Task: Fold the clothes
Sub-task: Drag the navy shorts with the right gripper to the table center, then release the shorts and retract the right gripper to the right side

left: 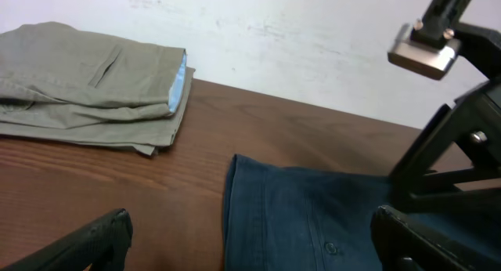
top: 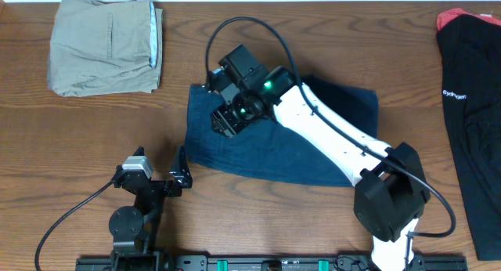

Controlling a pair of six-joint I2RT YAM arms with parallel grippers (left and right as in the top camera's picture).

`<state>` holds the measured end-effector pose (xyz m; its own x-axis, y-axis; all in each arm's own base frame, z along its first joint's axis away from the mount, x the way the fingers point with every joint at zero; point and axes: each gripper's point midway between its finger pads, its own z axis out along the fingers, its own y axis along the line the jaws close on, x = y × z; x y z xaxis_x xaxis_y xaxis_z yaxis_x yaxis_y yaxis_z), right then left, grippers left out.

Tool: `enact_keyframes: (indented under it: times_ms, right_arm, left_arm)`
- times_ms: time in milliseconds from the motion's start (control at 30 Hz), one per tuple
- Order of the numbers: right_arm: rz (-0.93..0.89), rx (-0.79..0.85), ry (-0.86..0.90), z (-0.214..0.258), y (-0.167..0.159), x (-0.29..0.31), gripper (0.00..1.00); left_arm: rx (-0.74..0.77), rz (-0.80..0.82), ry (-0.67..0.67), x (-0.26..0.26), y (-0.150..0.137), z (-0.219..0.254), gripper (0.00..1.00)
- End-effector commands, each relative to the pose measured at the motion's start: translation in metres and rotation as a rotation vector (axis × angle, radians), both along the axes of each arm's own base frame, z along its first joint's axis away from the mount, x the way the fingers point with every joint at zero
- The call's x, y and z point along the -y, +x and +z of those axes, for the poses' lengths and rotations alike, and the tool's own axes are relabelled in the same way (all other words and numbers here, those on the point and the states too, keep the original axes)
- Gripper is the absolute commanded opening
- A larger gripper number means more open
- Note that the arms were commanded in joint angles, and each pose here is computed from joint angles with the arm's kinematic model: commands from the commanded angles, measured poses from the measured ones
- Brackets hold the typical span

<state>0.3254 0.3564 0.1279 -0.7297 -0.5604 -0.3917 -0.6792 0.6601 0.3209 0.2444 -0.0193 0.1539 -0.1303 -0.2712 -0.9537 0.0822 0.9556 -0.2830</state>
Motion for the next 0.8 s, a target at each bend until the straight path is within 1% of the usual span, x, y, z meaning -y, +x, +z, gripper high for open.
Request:
enact_keyframes:
  times_ms: [0, 33, 67, 133, 200, 333, 400, 467, 500, 633, 667, 700, 767]
  right_arm:
    - [-0.095, 0.015, -0.005, 0.018, 0.018, 0.019, 0.72]
    - [-0.105, 0.014, -0.007, 0.022, 0.019, 0.025, 0.75]
    - [-0.119, 0.016, -0.009, 0.026, 0.021, 0.031, 0.8]
    - [-0.171, 0.027, -0.019, 0.04, 0.029, 0.053, 0.93]
    - [-0.273, 0.042, -0.047, 0.051, 0.041, 0.083, 0.99]
    - [-0.542, 0.044, -0.11, 0.068, 0.063, 0.155, 0.99]
    - [-0.636, 0.027, -0.14, 0.07, 0.07, 0.195, 0.99]
    - [-0.686, -0.006, -0.167, 0.066, 0.07, 0.219, 0.99]
    - [-0.729, -0.063, -0.205, 0.056, 0.064, 0.24, 0.99]
    - [-0.78, -0.159, -0.268, 0.026, 0.054, 0.268, 0.99]
    - [-0.785, -0.174, -0.28, 0.017, 0.052, 0.272, 0.94]
    - [-0.791, -0.181, -0.293, 0.008, 0.05, 0.275, 0.82]
    - [-0.799, -0.188, -0.316, -0.012, 0.047, 0.28, 0.53]
  left_arm:
    - [-0.047, -0.009, 0.004, 0.001, -0.001, -0.016, 0.98]
    - [-0.047, -0.009, 0.004, 0.001, -0.001, -0.016, 0.98]
    - [-0.047, -0.009, 0.004, 0.001, -0.001, -0.016, 0.98]
    - [-0.047, -0.009, 0.004, 0.001, -0.001, -0.016, 0.98]
    - [-0.047, -0.01, 0.004, 0.001, -0.001, -0.016, 0.98]
    - [-0.047, -0.009, 0.004, 0.001, -0.001, -0.016, 0.98]
    - [-0.048, -0.009, 0.004, 0.001, -0.001, -0.016, 0.98]
    - [-0.047, -0.009, 0.004, 0.001, -0.001, -0.016, 0.98]
    - [-0.047, -0.01, 0.004, 0.001, -0.001, -0.016, 0.98]
    - [-0.047, -0.009, 0.004, 0.001, -0.001, -0.016, 0.98]
    - [-0.047, -0.009, 0.004, 0.001, -0.001, -0.016, 0.98]
    - [-0.047, -0.009, 0.004, 0.001, -0.001, -0.016, 0.98]
    - [-0.047, -0.009, 0.004, 0.001, -0.001, -0.016, 0.98]
